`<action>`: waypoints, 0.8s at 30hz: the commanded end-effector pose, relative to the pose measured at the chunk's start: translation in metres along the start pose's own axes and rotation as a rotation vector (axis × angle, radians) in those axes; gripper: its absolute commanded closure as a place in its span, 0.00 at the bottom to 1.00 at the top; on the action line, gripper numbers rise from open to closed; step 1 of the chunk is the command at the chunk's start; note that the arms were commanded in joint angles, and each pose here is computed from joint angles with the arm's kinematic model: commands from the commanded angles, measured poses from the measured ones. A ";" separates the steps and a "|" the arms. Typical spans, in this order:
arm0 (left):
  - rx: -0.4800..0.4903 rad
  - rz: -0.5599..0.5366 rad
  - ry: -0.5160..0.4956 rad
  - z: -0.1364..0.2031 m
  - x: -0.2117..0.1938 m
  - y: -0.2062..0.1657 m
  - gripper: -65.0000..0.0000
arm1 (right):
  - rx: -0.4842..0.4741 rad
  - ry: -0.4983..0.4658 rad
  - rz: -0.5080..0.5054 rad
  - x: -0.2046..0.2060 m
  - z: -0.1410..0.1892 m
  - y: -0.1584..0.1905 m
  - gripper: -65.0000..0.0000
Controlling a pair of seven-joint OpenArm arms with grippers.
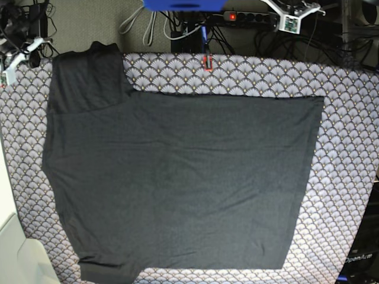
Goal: Fold the T-shirt properly
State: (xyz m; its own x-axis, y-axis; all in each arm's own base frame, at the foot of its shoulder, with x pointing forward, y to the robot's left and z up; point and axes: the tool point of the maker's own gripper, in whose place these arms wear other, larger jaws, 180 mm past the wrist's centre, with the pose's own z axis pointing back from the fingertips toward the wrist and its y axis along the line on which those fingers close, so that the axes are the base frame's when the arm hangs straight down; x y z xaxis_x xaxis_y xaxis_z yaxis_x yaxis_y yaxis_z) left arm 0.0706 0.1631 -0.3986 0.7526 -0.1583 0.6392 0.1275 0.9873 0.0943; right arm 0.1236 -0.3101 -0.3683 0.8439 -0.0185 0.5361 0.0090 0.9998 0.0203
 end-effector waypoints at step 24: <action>0.071 0.339 0.044 -0.024 0.031 0.070 0.99 | 0.075 -0.001 0.030 0.012 -0.023 0.011 0.62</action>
State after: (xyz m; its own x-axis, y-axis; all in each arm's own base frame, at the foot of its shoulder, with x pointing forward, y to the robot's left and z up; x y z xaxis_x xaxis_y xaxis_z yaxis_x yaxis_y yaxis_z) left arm 0.1175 0.2243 -0.3967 0.7842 0.1891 0.5910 -0.1835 0.9805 -0.0702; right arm 0.1443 -0.2951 -0.3869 0.8492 -0.0122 0.5279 -0.0385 0.9956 0.0850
